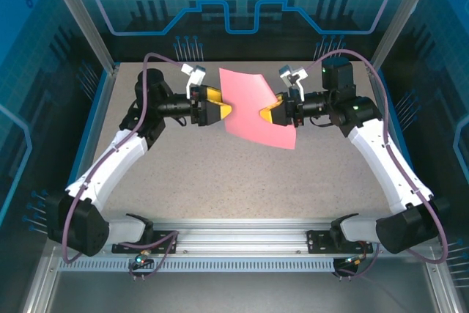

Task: Fold a paper plane with a square sheet of paper (fold left side to right side)
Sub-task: Place a square sheet of paper at the center of the table.

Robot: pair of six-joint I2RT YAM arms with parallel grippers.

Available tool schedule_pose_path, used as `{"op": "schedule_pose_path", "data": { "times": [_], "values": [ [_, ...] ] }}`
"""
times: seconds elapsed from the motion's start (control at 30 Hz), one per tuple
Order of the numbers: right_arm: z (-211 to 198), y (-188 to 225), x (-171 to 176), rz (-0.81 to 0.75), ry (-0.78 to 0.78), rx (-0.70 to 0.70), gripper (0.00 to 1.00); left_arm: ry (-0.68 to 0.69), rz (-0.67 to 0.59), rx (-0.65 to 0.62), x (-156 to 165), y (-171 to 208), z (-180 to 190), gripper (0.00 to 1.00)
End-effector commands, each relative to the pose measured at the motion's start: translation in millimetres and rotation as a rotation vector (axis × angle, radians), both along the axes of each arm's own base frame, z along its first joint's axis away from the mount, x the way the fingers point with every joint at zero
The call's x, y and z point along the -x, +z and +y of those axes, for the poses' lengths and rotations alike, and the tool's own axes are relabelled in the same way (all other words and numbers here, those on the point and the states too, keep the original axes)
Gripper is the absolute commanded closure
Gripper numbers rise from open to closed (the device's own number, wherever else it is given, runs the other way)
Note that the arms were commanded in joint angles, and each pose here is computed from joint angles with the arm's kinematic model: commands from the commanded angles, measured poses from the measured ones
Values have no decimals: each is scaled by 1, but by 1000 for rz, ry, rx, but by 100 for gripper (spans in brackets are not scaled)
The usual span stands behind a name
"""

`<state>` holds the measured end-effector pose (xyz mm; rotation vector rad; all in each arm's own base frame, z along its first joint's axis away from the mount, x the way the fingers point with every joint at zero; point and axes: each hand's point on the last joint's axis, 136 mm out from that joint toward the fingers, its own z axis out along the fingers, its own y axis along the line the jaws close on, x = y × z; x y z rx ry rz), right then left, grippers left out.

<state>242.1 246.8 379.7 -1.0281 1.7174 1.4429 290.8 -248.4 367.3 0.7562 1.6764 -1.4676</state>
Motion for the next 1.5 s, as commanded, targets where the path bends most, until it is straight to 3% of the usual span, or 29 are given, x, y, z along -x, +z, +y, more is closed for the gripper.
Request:
{"op": "schedule_pose_path", "data": {
  "times": [0.0,0.07,0.2,0.3,0.57,0.77,0.87,1.03,1.17,1.23,1.47],
  "values": [
    [3,6,6,-16,36,-7,75,-89,-38,-6,11,6,-7,18],
    [2,2,1,-12,8,10,75,-95,-43,-5,12,8,-7,32],
    [-2,-7,-12,6,-62,41,72,-79,-30,-25,10,3,-6,71],
    [-10,-19,-26,25,-146,79,67,-53,-9,-59,7,-5,-5,85],
    [-47,-76,-68,128,-463,258,40,27,150,-148,-10,-52,-3,92],
    [-70,-125,-81,233,-605,371,21,78,328,-227,-25,-111,-2,94],
    [-79,-150,-85,280,-664,429,17,95,423,-259,-31,-147,-2,94],
    [-84,-193,-88,373,-700,483,17,124,572,-322,-41,-205,-1,96],
    [-79,-223,-86,449,-693,491,23,156,688,-392,-51,-242,-1,98],
    [-73,-237,-85,485,-683,499,29,175,733,-438,-54,-260,2,98],
    [-43,-288,-80,614,-630,557,64,208,802,-549,-57,-291,11,98]
  ]
}}
